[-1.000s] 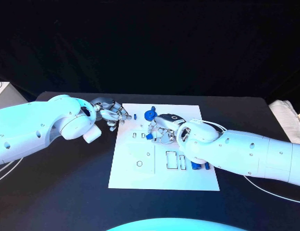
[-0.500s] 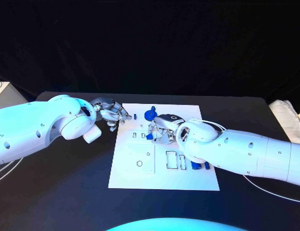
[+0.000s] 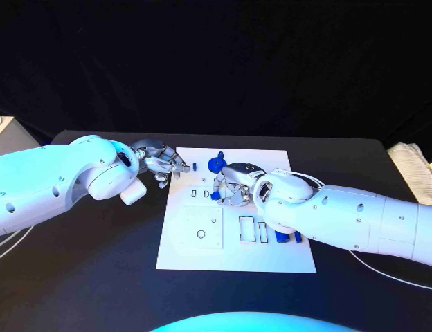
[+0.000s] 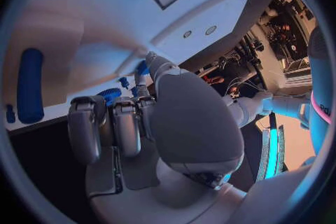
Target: Assemble the parts on the task board
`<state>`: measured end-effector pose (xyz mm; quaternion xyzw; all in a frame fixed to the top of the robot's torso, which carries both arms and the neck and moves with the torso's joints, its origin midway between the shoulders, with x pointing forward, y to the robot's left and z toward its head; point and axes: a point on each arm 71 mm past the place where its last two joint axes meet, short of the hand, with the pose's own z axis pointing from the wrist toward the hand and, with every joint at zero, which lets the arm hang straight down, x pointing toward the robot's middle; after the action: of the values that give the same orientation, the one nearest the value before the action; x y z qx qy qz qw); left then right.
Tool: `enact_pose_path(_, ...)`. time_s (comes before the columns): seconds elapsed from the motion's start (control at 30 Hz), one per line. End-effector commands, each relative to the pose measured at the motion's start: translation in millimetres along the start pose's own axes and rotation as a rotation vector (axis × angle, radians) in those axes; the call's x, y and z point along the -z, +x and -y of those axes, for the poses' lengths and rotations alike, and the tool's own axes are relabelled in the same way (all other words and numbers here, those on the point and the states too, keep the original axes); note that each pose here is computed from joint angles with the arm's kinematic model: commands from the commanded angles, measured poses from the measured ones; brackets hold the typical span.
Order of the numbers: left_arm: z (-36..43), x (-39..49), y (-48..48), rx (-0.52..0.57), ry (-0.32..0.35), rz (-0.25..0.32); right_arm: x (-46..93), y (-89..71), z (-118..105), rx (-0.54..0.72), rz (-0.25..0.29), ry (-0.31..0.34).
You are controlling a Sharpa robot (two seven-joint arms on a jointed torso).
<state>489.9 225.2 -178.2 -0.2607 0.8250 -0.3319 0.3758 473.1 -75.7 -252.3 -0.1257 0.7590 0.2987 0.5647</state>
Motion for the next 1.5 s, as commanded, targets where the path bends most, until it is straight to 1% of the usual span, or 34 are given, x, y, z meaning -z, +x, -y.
enact_pose_path(0.03,1.2,0.2,1.6,0.004,0.000,-0.012,0.0,5.4,1.0,0.015,-0.038,0.015)
enact_pose_path(0.33,1.2,0.0,2.1,0.002,-0.003,-0.015,-0.6,8.3,0.2,0.021,-0.065,0.019)
enact_pose_path(0.47,1.6,-0.2,2.5,0.001,-0.002,-0.017,-0.6,8.4,-0.2,0.025,-0.059,0.025)
enact_pose_path(0.83,2.2,-0.2,3.6,-0.001,0.001,-0.020,0.9,4.1,-1.2,0.024,0.028,0.050)
enact_pose_path(1.0,3.7,-0.2,4.7,0.000,0.016,-0.020,4.2,1.1,-2.2,0.004,0.079,0.045)
enact_pose_path(1.1,5.3,0.0,5.5,0.002,0.038,-0.018,7.1,-0.6,-3.3,-0.014,0.100,0.035)
enact_pose_path(1.2,7.8,0.8,6.8,0.009,0.084,-0.011,12.3,-3.7,-5.7,-0.044,0.129,0.019)
enact_pose_path(1.33,11.4,3.0,9.5,0.014,0.179,-0.006,19.1,-10.4,-7.6,-0.082,0.152,0.009)
enact_pose_path(1.4,12.5,4.4,11.7,0.013,0.231,-0.005,21.9,-13.9,-7.0,-0.097,0.155,0.012)
enact_pose_path(1.5,13.1,5.7,15.0,0.002,0.287,-0.002,24.3,-16.6,-5.2,-0.116,0.153,0.023)
